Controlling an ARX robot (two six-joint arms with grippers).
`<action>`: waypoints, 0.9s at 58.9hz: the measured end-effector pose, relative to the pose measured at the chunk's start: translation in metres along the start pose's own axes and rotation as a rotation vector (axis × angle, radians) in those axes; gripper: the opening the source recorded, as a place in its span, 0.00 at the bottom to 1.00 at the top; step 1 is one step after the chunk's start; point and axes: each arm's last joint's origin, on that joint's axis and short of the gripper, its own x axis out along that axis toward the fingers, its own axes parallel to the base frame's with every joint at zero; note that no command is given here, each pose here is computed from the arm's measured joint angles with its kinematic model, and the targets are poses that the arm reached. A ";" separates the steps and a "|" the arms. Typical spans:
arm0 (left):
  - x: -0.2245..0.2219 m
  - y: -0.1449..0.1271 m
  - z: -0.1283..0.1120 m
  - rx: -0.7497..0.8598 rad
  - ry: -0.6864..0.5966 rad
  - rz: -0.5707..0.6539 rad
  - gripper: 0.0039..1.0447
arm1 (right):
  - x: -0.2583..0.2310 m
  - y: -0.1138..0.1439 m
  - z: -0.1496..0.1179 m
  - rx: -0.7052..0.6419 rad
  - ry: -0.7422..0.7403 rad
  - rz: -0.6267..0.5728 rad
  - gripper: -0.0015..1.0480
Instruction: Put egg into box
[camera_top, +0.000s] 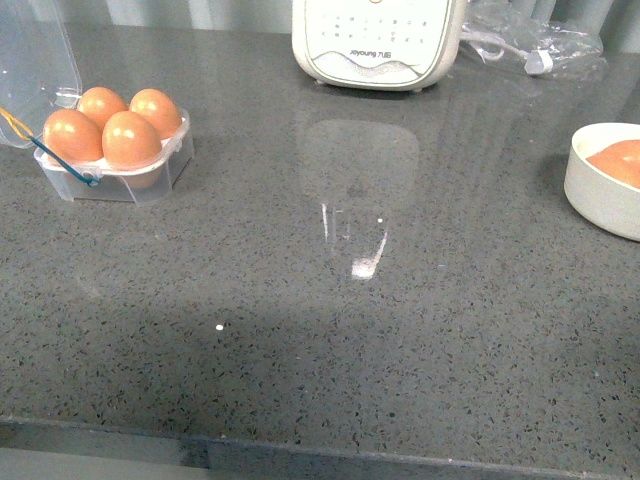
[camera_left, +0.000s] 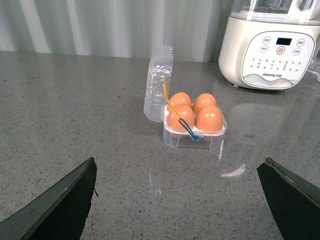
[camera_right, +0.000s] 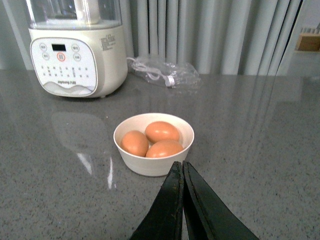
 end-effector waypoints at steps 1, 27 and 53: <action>0.000 0.000 0.000 0.000 0.000 0.000 0.94 | -0.002 0.000 -0.001 0.000 0.013 0.000 0.03; 0.000 0.000 0.000 0.000 0.000 0.000 0.94 | -0.009 0.000 -0.002 0.000 0.005 -0.001 0.20; 0.000 0.000 0.000 0.000 0.000 0.000 0.94 | -0.009 0.000 -0.002 0.000 0.005 0.000 0.89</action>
